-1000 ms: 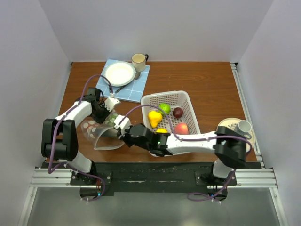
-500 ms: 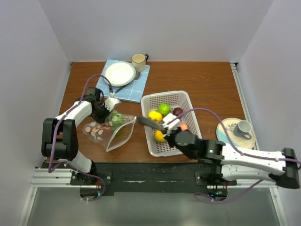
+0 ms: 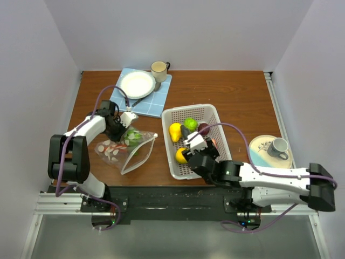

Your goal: Open the zip-top bag and remove the fake food

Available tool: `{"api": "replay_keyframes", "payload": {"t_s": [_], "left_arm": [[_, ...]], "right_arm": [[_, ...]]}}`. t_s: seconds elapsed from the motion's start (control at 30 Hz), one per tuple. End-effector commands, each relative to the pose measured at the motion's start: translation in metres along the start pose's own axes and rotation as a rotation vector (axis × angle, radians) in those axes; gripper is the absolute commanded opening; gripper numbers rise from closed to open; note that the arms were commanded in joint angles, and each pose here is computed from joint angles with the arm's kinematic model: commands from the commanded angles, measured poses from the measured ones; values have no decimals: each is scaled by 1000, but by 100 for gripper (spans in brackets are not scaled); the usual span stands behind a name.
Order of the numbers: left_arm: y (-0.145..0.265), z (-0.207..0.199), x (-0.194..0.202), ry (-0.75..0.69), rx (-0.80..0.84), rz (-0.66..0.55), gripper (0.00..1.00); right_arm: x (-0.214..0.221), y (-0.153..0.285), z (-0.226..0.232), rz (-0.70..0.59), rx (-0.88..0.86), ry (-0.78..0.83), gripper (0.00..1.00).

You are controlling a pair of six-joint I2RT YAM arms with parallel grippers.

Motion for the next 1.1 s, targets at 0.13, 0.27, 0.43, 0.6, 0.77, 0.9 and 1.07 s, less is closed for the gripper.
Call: {"api": "replay_keyframes", "payload": {"t_s": [0.13,0.27,0.43,0.6,0.77,0.9,1.07], "left_arm": [[4,1,-8,4,-1,-31,0],[-1,1,-8,3,4,-31,0],[-8,1,-6,2,15,-21,0],[-11,1,-4,-14,14,-20,0],[-12,1,-2,-25,13,-14,0],[-13,-1,-2,-29,24,-18,0],[-15,-2,0,-32,31,-12,0]], "right_arm": [[-102,6,85,-219,-272,-120,78],[-126,-3,135,-279,-385,-101,81],[-105,-39,201,-242,-446,-22,84],[-113,-68,232,-270,-445,-31,84],[-121,-94,244,-262,-454,-84,84],[-116,-115,257,-241,-469,-83,83],[-113,-132,270,-226,-486,-85,82]]}}
Point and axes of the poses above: each gripper's point midway between its finger pads, its own y axis back along the fingers, its own z axis along the line the jaws close on, x = y × z, the point moved 2 cm from there along y, back along the fingers
